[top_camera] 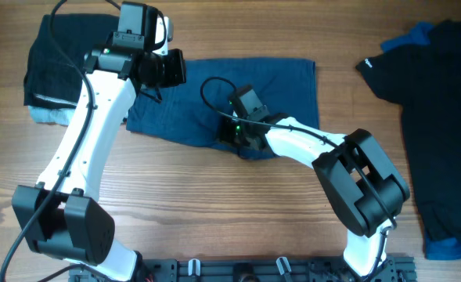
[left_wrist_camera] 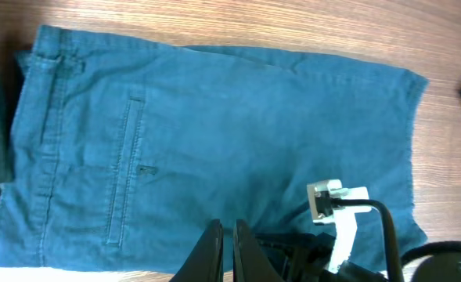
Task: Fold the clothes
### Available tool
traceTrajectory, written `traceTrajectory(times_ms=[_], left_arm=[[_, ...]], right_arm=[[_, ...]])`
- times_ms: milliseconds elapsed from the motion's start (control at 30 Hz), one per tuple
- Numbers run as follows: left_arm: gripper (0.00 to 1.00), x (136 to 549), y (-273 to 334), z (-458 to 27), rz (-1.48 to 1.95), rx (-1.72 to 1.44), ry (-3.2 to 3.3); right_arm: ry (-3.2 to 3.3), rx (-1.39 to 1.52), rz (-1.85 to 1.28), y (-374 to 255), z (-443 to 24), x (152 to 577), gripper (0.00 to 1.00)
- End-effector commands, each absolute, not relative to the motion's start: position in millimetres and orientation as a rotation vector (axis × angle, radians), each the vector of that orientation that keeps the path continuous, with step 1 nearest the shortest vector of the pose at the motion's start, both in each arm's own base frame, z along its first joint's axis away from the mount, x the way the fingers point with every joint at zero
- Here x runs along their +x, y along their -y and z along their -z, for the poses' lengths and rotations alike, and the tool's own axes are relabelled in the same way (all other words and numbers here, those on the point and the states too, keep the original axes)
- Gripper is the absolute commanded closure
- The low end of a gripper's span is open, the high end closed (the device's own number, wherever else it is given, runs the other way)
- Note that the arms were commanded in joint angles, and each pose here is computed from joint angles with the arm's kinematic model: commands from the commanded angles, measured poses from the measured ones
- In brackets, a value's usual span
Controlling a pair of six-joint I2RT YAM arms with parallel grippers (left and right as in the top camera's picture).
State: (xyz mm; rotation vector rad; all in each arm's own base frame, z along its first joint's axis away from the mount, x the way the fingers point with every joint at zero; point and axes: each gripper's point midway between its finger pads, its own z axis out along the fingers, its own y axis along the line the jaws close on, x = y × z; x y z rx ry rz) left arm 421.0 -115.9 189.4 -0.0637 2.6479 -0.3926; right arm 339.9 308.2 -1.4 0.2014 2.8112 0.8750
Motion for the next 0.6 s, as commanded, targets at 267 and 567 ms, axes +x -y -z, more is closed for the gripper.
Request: traceTrajectory(times_ms=[267,567], left_arm=[[0.78,433,73,-156,0.177,-0.188,-2.724],[0.34,429,54,-115,0.145,-0.302,-2.835]], right_arm=[[-2.891,0.434,-0.672,-213,1,353,0.96],[-2.909,0.408,-0.678,-186,0,358,0.94]])
